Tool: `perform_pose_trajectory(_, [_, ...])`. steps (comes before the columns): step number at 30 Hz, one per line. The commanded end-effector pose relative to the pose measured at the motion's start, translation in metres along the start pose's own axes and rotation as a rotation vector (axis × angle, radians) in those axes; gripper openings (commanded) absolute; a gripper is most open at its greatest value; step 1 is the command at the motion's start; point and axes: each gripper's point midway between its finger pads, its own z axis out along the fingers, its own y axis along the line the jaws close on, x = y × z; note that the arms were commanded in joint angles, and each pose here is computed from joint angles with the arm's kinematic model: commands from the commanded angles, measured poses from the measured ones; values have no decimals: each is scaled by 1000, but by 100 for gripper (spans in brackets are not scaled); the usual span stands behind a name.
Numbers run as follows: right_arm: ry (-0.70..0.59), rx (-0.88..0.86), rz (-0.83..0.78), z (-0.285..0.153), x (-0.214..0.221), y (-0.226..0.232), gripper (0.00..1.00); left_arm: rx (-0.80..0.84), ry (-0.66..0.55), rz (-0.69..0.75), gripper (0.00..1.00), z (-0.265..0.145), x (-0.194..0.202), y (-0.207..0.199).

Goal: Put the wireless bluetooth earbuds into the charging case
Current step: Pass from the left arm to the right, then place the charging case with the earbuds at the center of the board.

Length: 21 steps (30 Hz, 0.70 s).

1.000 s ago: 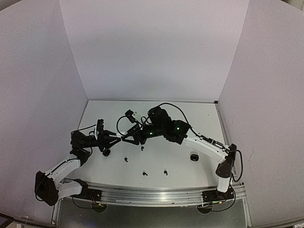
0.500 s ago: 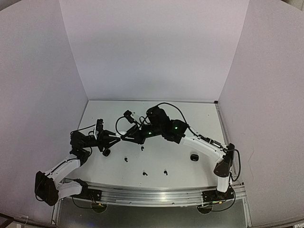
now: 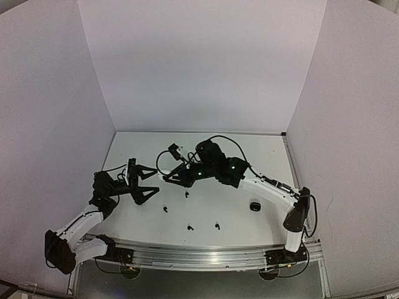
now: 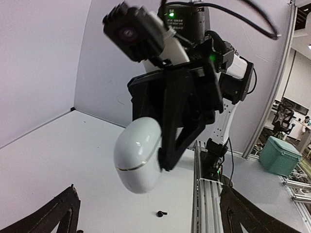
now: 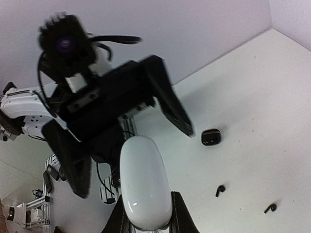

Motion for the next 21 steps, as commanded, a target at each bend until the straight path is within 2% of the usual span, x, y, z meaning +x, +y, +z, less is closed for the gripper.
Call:
perform_pose_trajectory(1, [-77,116,111,-52,-15,-40,0,-218,29,108,100,-13,7,23])
perform_pose_trajectory(6, [17,252,359,-99,37,-131,0,-370,77,101,100,-24,20,46])
perform_pose_trajectory(12, [162,392,639,-148,116,-238,0,-364,107,72,99,-22,29,51])
perform_pose_trajectory(14, [208,378,710,-153,135,-264,0,-364,117,60,100,-20,32,55])
perform_pose_trajectory(21, [244,342,920,-164,174,-338,0,-362,174,15,99,-12,43,70])
